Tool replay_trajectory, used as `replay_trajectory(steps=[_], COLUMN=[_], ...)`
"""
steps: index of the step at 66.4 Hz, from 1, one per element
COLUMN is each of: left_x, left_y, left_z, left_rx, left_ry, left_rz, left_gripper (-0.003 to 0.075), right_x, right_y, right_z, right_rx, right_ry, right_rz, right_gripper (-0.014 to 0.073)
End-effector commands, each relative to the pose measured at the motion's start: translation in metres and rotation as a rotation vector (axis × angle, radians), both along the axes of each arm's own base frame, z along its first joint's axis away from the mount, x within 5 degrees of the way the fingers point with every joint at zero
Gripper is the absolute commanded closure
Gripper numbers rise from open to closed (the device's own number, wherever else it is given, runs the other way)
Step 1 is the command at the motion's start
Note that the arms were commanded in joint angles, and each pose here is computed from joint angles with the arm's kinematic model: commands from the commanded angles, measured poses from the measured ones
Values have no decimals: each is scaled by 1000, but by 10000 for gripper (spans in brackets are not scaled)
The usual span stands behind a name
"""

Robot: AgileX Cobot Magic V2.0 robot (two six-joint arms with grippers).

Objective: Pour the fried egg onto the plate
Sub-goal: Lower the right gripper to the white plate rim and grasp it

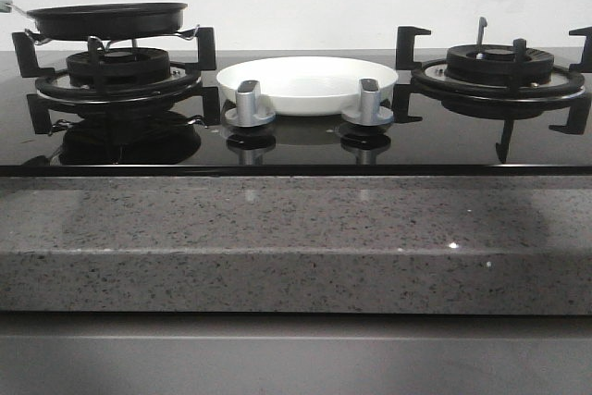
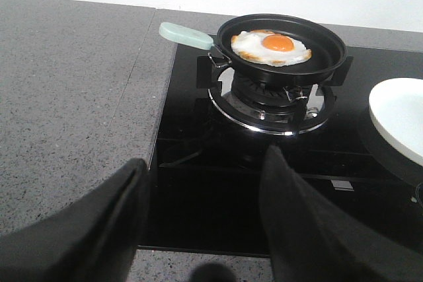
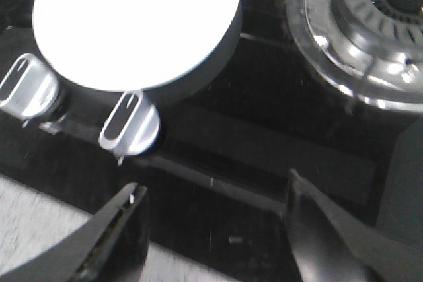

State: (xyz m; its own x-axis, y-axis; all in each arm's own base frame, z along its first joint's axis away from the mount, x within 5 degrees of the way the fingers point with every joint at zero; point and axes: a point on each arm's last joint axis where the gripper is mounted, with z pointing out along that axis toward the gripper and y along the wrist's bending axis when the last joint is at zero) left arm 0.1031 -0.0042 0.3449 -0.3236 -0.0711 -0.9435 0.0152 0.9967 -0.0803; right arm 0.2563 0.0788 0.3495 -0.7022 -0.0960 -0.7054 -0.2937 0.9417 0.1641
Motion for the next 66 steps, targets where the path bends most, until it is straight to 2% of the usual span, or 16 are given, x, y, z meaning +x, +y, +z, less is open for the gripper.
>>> replay_trajectory(steps=[1, 13, 24, 41, 66], left_x=[3, 3, 3, 3, 3], left_y=[-1, -1, -1, -1, -1], left_z=[15, 15, 15, 15, 14], left_rx=[-13, -13, -13, -13, -12], left_ry=[-93, -93, -93, -93, -90], left_rz=[-8, -8, -8, -8, -8], left_gripper=[332, 332, 332, 332, 332], right_x=[19, 55, 88, 138, 183], right_y=[6, 16, 27, 42, 46], right_z=[15, 12, -1, -13, -26], right_rx=[16, -9, -26, -5, -18], right_ry=[-66, -29, 76, 162, 261], right_rz=[10, 36, 67, 94, 131], right_gripper=[129, 129, 130, 130, 130])
